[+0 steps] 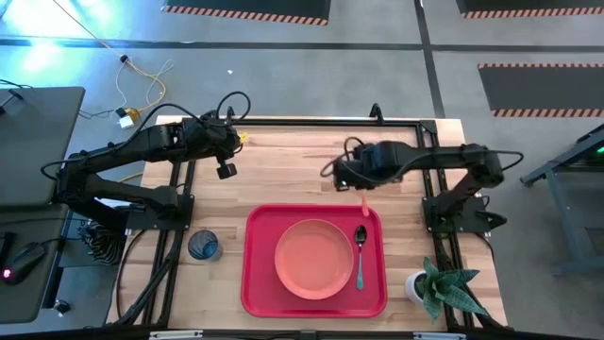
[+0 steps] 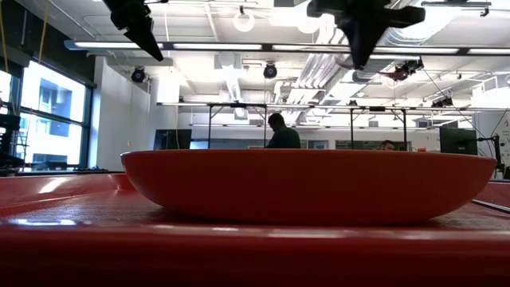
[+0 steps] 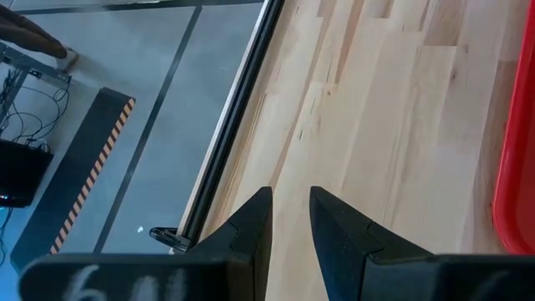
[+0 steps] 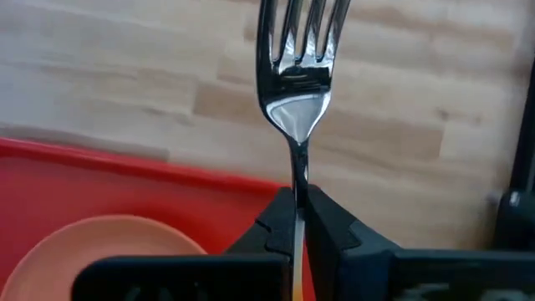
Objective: Pick and place plate/cup/fork/spoon on tray
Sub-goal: Put the orange fork on the red tray to the right of the blue spoon
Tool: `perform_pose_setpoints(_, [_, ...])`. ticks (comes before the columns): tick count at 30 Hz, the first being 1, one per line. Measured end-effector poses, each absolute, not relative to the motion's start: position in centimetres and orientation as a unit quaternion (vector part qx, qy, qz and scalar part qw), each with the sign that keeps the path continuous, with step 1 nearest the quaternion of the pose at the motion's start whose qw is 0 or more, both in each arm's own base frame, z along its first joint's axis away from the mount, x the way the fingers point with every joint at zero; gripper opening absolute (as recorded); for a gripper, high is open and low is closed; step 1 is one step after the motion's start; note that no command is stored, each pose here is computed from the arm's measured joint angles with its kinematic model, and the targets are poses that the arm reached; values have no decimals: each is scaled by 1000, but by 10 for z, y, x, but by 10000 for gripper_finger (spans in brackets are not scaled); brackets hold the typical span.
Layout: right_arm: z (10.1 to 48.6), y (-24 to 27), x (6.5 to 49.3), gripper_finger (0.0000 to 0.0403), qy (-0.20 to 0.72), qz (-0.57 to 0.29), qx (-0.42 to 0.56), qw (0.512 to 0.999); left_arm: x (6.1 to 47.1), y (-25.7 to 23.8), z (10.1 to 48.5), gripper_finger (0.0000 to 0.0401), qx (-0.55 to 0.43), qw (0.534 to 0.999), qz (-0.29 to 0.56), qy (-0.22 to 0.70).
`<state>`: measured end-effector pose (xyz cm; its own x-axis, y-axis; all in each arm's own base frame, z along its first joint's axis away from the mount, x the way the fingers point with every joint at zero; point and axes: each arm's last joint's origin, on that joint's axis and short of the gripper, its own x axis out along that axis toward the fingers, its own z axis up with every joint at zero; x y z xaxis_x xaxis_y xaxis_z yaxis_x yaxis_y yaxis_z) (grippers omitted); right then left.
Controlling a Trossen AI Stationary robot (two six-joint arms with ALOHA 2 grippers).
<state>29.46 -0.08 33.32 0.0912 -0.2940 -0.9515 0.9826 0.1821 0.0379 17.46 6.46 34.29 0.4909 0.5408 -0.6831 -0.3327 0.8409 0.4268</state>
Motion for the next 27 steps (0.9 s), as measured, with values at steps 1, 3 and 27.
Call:
perform_pose_setpoints(1, [330,3,291,0,442,-510,399,622,175,65,343,74,120,855,255,435])
perform_pose_setpoints(3, [323,10,283,0,443,-515,416,605,175,65,343,74,120,855,255,435])
perform_pose_setpoints(27, [259,100,260,0,443,-509,524,519,175,65,343,74,120,855,256,434])
